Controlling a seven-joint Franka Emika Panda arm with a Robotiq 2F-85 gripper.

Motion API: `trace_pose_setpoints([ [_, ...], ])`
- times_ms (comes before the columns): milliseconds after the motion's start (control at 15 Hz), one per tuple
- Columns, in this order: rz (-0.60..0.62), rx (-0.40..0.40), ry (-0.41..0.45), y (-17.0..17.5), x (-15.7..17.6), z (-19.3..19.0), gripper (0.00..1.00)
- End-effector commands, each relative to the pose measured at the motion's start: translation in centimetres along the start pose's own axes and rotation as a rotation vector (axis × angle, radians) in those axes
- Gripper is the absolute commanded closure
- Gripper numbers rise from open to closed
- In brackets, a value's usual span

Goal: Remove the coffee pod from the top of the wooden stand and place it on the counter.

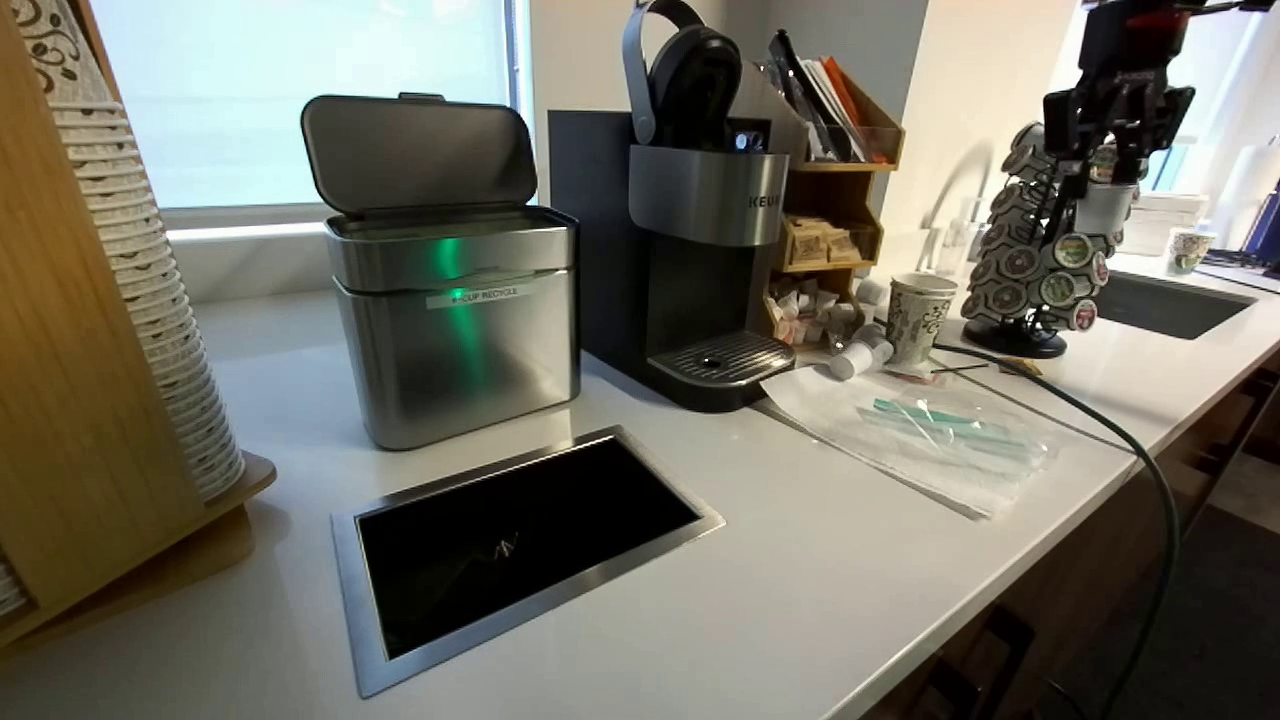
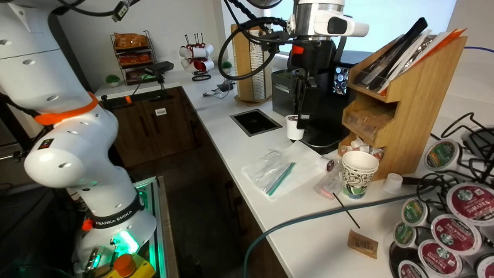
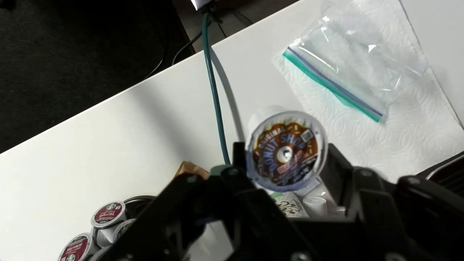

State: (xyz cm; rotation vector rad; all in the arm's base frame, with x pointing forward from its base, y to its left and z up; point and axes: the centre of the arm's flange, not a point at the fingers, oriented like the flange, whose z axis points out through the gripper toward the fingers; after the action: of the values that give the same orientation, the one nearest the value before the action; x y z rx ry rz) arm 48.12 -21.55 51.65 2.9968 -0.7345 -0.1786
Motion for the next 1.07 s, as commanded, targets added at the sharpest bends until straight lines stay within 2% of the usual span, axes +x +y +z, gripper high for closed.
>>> trace_pose_setpoints([
  [0, 0.030, -0.002, -0.036, -0.6, 0.8, 3.2, 0.72],
  [267, 0.074, -0.066, -0.055, -1.6, 1.6, 7.7, 0.72],
  [400, 0.074, -0.105, -0.041, -1.9, 1.6, 8.6, 0.72],
  [467, 0.057, -0.071, -0.061, -1.5, 2.0, 7.6, 0.47],
  [733, 0.061, -0.095, -0.059, -1.8, 2.2, 8.4, 0.47],
  [800, 0.061, -0.096, -0.058, -1.8, 2.2, 8.3, 0.72],
  [1000, 0.113, -0.001, 0.024, -2.3, 1.7, 10.6, 0.72],
])
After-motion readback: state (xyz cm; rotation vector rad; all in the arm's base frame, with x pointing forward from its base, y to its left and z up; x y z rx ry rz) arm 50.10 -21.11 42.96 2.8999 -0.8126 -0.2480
